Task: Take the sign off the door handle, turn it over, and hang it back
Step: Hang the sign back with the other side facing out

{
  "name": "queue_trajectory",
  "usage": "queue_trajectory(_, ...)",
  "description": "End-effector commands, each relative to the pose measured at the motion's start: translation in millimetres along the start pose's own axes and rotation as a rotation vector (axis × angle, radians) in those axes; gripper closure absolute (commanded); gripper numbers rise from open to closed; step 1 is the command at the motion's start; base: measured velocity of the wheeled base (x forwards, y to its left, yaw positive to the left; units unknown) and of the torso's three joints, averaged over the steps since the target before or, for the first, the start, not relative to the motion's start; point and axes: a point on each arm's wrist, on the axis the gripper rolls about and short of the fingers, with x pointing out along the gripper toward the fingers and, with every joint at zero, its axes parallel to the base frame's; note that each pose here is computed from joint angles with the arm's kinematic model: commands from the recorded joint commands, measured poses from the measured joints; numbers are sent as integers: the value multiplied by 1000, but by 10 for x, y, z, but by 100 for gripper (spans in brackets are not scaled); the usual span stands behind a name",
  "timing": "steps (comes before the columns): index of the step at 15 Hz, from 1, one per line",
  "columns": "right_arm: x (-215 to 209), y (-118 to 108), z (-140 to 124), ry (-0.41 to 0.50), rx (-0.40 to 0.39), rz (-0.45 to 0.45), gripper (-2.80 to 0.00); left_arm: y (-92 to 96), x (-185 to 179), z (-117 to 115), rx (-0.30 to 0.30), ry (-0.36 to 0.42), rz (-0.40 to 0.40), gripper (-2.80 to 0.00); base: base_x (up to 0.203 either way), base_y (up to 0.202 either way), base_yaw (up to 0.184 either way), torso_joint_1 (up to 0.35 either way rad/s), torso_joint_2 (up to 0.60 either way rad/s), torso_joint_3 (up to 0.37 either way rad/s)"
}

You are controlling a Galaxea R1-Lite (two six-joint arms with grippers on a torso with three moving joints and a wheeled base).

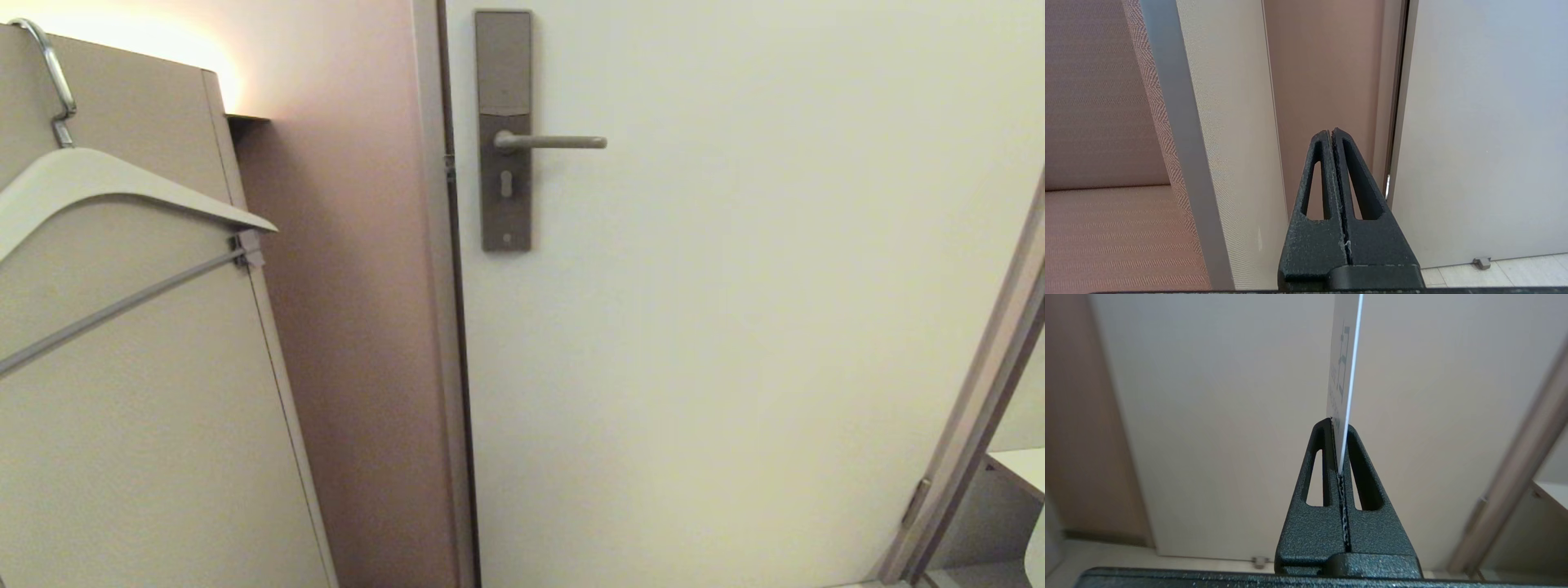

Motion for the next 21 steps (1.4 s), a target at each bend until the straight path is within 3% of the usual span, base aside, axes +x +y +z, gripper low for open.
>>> queue_trajectory(1,-4,0,106,4,-1,21,0,0,0,0,0,0,0,0,0,0,0,0,0,0)
queue_trajectory(12,405,-61,1082,98,64,70,0,0,0,0,0,-1,0,0,0,0,0,0,0,0)
queue_trajectory(21,1417,-98,1615,187,75,109,0,0,0,0,0,-1,0,0,0,0,0,0,0,0)
